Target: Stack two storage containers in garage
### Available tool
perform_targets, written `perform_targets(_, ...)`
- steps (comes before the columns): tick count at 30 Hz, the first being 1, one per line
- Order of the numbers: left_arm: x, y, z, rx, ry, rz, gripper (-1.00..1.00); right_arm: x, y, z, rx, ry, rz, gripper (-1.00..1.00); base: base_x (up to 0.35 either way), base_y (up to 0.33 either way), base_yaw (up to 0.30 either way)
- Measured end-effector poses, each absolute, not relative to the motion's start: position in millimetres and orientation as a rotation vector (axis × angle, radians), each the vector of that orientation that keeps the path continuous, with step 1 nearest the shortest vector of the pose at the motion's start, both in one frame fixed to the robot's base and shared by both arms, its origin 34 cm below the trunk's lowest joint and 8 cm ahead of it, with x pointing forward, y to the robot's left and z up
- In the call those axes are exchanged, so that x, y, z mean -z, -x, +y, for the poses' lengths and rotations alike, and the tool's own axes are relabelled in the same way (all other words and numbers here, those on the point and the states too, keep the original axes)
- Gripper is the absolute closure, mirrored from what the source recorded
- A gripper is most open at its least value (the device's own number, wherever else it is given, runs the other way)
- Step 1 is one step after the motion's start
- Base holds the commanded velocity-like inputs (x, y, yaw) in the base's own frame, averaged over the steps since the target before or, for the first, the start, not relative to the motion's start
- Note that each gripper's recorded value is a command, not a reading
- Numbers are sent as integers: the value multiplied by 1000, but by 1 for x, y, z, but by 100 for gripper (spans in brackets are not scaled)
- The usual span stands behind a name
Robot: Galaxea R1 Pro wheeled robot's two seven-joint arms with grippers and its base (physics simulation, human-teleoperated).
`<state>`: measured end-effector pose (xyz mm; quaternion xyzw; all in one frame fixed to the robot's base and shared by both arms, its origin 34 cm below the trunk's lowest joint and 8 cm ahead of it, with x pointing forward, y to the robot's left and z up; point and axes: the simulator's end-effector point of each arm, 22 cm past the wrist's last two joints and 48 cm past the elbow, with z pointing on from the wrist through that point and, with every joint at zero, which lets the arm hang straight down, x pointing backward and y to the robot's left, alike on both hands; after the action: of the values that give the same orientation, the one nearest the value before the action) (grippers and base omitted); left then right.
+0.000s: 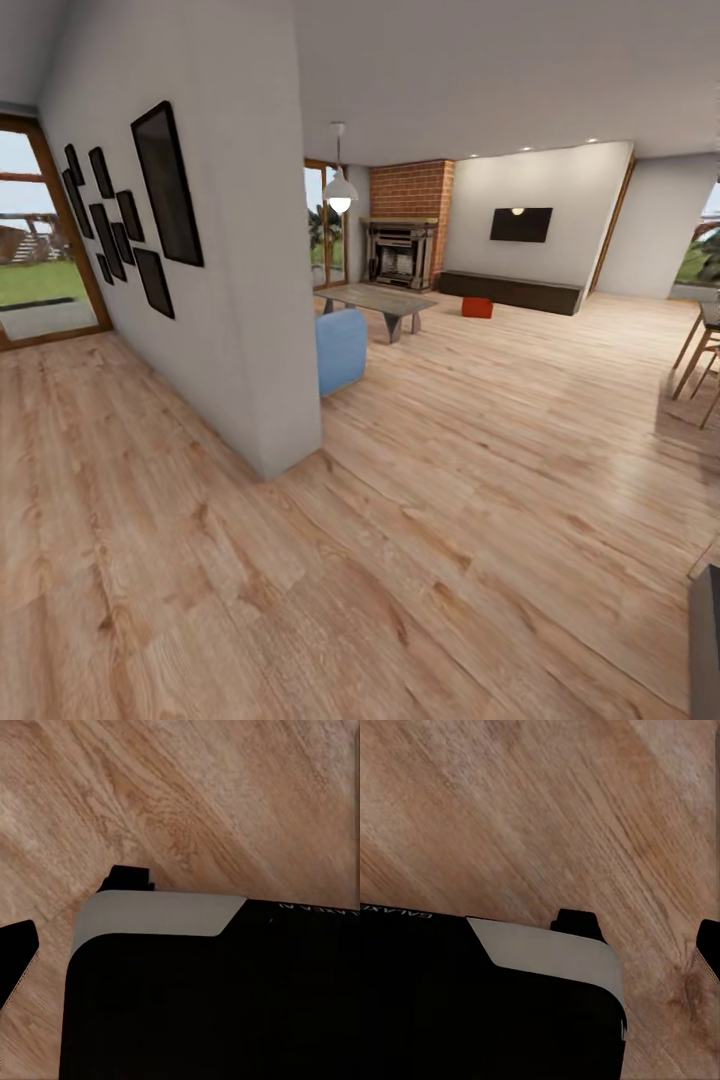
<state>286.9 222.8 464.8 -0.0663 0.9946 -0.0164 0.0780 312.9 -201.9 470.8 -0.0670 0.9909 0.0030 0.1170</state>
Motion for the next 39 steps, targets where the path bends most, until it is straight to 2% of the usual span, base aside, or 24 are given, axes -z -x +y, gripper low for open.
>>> perform_targets(16,-465,-287,223,49,198,2978,-100,-471,-312,-201,-10,194,2902,-100,323,0,-228)
perform_targets(39,-465,-287,223,50,199,2978,-100,-471,-313,-202,-7,206,2899,-100,323,0,-10)
